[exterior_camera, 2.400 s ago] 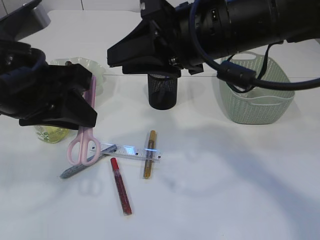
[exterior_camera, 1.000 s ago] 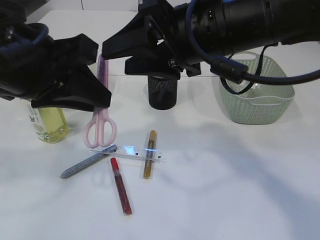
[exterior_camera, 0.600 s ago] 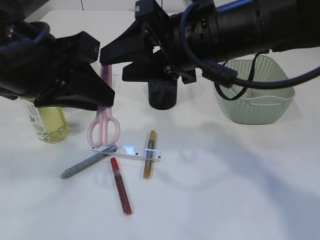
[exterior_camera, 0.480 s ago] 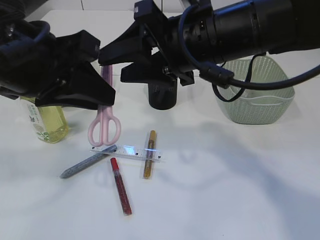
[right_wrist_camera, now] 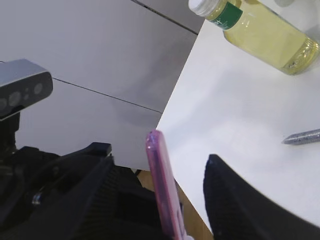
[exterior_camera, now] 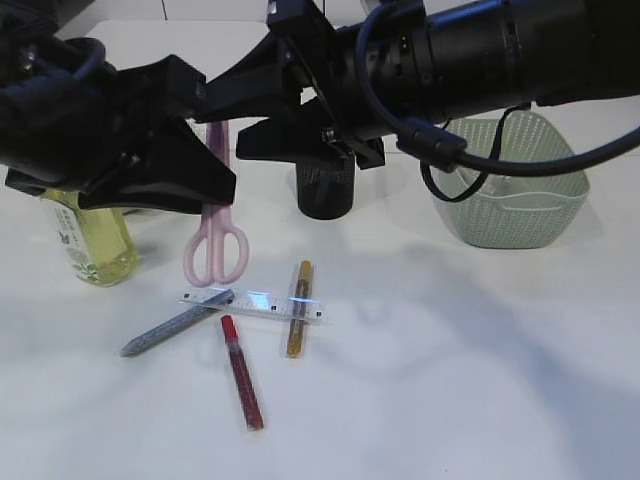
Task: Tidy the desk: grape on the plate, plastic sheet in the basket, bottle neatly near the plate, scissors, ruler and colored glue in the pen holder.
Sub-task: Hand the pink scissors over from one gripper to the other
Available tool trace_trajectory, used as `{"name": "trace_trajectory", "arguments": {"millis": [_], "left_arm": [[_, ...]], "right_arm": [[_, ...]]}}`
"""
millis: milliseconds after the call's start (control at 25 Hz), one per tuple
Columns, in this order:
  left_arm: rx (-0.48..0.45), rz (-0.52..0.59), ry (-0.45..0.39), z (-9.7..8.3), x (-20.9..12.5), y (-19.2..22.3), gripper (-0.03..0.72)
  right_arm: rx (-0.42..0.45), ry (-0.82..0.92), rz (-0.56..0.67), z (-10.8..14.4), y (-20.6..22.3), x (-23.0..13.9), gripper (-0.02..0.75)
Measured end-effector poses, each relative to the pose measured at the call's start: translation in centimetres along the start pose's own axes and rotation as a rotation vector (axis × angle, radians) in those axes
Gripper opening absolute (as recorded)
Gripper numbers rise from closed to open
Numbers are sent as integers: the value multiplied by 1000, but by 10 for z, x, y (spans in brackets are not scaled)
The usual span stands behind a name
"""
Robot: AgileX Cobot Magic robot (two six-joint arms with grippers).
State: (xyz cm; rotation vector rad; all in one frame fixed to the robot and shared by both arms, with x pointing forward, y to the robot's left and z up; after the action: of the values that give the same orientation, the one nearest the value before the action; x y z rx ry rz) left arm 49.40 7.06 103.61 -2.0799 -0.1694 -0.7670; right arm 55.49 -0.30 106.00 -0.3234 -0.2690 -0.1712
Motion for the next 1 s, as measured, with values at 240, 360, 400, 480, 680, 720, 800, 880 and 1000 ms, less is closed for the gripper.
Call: {"name": "trace_trajectory", "arguments": {"millis": [240,360,400,480,680,720,800,880,1000], "left_arm": [[-9,-21,2,-1,4,3,143],[-9,-20,-2,0,5,6,143],[-7,-18,-3,0,5,7,143],[-7,-19,-8,1,5,9,143],[-26,-41,-4,-2,9,11,143],[-26,-46,-1,-2,10,11,143],[-28,-50,1,-2,11,11,143],[-28,-50,7,-2,11,11,143],[-27,-34,8,-2,9,15,143]], "right_arm": [[1,-6,1,0,0,0,439],[1,-11,1,0,0,0,439],[1,-11,1,0,0,0,439],[1,-15,1,0,0,0,439],[1,-20,4,0,0,-1,439],[1,-18,7,-1,1,-1,439],[-1,-8,16,-5,3,-2,439],[-1,-4,21,-6,6,-3,439],[4,-10,24,-4,10,-6,439]]}}
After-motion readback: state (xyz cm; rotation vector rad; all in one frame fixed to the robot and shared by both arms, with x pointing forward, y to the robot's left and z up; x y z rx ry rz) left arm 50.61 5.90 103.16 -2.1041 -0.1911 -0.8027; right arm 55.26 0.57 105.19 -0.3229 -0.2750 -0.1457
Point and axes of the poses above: a point on each arm's last joint axis where the gripper is mounted, y pointing out along that axis toward the gripper, z along the wrist's bending axis when the last joint is at zero, x = y × z, the point moved 9 cm from there along y, pointing out along that axis toward the gripper, and after that the axes turned 14 degrees about y, right-handed, at the moved point
